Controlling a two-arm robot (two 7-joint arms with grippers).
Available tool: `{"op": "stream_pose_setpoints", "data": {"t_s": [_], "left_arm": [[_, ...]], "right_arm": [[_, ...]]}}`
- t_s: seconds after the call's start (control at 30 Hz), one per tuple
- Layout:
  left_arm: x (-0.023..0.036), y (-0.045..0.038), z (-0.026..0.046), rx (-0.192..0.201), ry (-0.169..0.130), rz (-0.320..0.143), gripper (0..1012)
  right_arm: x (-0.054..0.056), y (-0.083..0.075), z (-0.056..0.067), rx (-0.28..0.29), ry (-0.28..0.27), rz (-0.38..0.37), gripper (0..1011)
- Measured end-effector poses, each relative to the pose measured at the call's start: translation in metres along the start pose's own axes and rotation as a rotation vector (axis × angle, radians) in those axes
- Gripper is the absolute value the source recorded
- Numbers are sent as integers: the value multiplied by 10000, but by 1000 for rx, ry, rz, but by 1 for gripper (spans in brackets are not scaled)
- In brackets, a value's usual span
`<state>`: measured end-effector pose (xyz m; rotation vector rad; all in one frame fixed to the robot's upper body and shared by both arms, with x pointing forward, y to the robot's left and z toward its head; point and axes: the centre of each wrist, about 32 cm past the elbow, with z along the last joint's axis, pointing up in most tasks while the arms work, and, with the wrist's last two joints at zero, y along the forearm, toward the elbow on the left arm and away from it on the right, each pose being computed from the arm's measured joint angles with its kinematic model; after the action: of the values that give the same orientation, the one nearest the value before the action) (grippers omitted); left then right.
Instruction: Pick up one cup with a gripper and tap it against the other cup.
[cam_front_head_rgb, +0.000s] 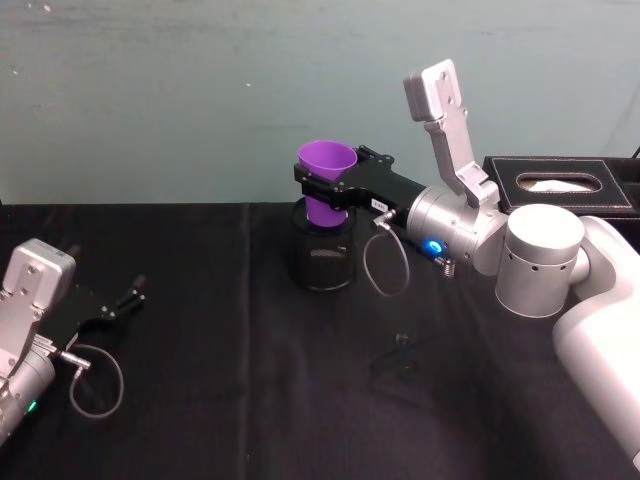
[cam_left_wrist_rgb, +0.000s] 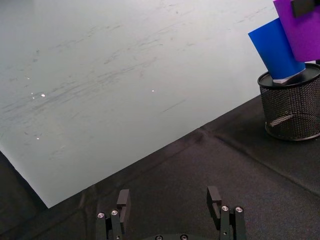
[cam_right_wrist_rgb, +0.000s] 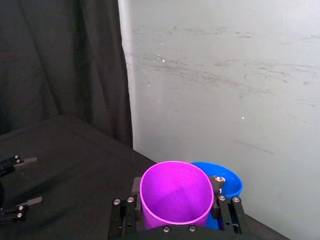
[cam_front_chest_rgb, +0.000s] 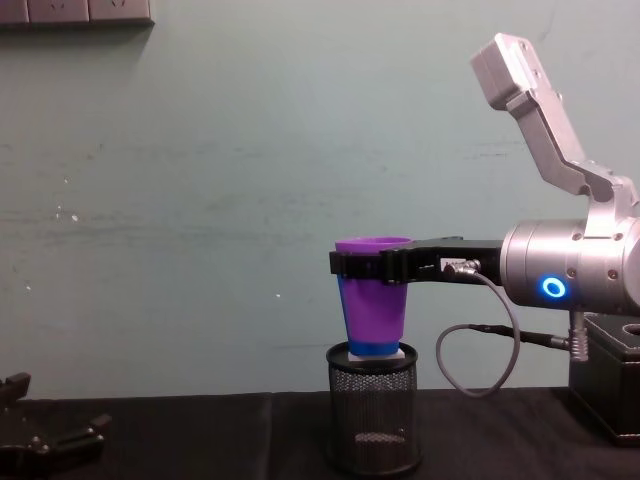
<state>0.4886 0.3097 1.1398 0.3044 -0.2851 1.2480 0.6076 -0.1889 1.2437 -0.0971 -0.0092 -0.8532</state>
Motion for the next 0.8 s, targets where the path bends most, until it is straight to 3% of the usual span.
{"op": "stream_pose_setpoints", "data": {"t_s": [0.8], "left_arm": [[0,0,0,0,0,0,1000]], "right_arm": [[0,0,0,0,0,0,747]]}}
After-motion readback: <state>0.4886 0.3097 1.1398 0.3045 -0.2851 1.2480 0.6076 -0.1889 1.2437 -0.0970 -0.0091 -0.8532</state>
